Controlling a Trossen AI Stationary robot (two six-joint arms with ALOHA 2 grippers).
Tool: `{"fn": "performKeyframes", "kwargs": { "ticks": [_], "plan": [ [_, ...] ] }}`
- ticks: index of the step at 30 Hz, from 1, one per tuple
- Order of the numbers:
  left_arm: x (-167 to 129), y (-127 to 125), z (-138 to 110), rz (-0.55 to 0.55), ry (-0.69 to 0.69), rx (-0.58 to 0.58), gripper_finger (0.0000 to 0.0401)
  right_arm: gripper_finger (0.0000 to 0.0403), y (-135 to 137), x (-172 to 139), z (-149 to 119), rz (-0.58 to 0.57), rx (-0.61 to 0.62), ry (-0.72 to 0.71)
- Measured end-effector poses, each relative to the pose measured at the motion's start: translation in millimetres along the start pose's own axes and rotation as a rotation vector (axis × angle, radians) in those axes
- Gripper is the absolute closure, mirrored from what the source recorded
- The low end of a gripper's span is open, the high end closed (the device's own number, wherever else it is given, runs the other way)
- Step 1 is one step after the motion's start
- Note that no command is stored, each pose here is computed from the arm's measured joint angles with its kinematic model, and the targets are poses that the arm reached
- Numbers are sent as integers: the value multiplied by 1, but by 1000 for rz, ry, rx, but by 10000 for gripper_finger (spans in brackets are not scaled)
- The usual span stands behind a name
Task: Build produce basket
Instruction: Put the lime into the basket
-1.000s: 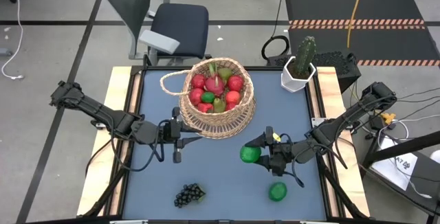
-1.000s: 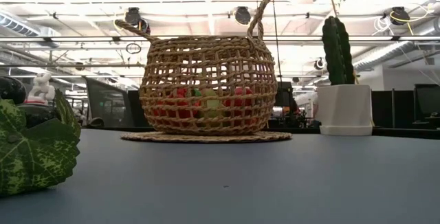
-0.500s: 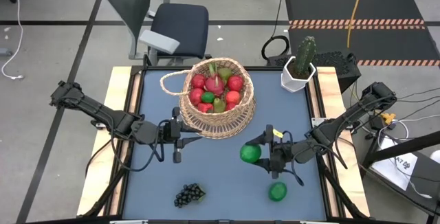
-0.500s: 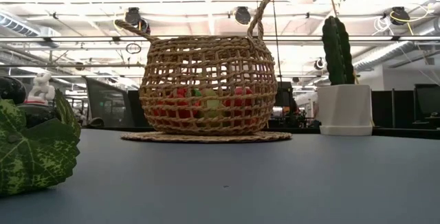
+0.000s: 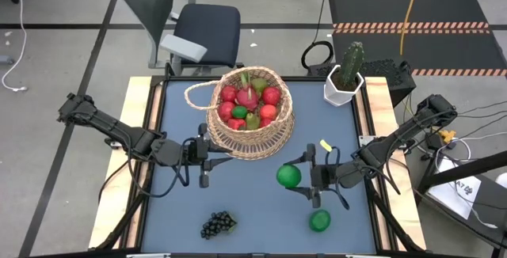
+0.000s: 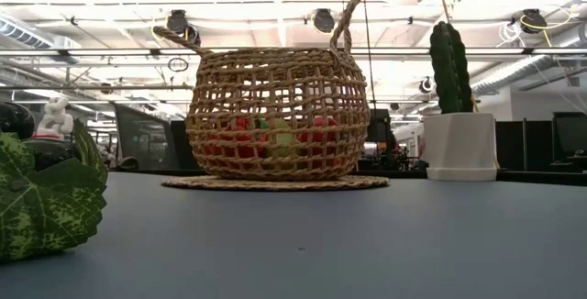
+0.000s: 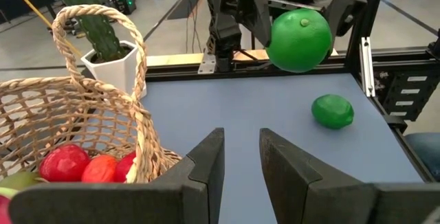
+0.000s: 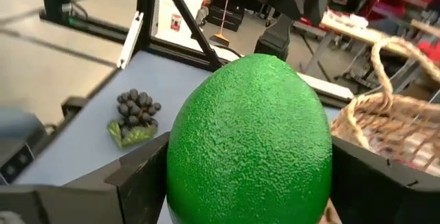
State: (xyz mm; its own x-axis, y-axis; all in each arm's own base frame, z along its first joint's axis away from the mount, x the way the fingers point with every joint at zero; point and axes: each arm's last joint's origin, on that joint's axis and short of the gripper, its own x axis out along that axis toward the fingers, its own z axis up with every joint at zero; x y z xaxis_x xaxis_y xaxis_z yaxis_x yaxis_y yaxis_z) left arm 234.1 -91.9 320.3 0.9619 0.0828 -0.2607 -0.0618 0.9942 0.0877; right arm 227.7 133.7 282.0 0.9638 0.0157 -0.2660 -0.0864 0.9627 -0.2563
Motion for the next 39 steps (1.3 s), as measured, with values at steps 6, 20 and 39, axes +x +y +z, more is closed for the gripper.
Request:
{"fn": "performKeyframes", "kwargs": {
  "ticks": [6,20,39],
  "plan": [
    [0,0,0,0,0,-15,308,80,0,0,0,0,170,0],
    [0,0,0,1,-2,-26,309,80,0,0,0,0,212,0],
    [0,0,0,0,0,-11,308,80,-1,1,1,-1,253,-10]
  ]
}}
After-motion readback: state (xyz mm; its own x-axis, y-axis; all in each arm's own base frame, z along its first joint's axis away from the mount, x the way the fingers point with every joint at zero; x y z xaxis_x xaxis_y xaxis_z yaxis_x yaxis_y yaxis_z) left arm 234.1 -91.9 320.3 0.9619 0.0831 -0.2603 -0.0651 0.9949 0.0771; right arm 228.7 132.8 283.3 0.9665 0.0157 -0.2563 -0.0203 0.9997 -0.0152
